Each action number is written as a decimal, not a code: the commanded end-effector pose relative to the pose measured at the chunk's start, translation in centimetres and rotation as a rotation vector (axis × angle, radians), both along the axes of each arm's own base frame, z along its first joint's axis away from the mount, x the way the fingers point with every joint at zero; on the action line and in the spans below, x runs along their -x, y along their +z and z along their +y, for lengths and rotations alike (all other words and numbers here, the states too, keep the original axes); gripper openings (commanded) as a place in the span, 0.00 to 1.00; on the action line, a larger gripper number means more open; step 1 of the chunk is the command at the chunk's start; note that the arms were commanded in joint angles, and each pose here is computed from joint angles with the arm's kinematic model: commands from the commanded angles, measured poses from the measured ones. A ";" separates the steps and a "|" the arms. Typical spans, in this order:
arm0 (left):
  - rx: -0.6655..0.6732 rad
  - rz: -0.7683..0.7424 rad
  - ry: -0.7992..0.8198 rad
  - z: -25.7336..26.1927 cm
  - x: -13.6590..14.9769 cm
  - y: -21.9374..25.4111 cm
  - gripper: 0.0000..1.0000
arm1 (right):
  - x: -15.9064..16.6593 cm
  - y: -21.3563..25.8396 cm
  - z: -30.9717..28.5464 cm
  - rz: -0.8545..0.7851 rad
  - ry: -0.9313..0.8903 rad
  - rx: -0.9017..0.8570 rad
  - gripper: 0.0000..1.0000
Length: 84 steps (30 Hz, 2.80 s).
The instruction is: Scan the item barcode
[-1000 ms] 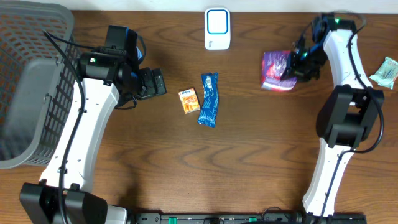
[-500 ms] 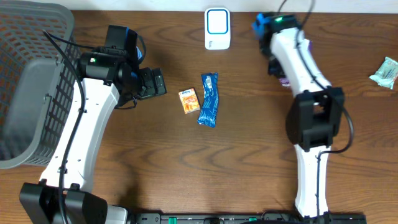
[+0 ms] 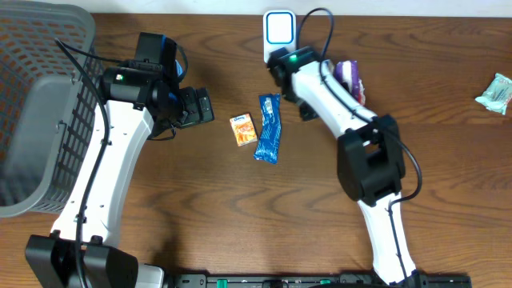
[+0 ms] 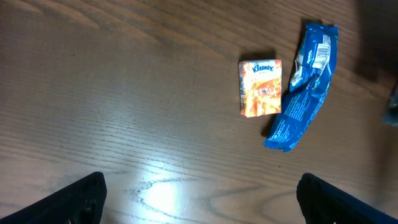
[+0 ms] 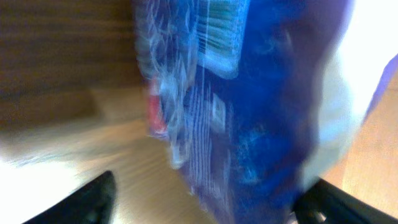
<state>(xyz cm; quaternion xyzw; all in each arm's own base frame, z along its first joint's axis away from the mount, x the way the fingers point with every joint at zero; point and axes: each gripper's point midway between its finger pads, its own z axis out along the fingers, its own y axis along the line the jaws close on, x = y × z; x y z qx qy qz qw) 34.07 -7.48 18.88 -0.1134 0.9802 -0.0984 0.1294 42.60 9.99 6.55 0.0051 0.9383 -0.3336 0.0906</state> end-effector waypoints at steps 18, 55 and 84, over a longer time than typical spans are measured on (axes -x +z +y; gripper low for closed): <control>-0.011 0.000 0.001 0.3 -0.1 0.0 0.98 | -3.8 9.8 2.4 0.032 0.079 -0.754 0.99; -0.011 0.000 0.001 0.3 -0.1 0.0 0.98 | -6.2 6.6 2.4 0.048 0.044 -1.217 0.01; -0.011 -0.001 0.001 0.3 -0.1 0.0 0.98 | -15.5 8.9 7.1 -0.423 -0.058 -1.167 0.01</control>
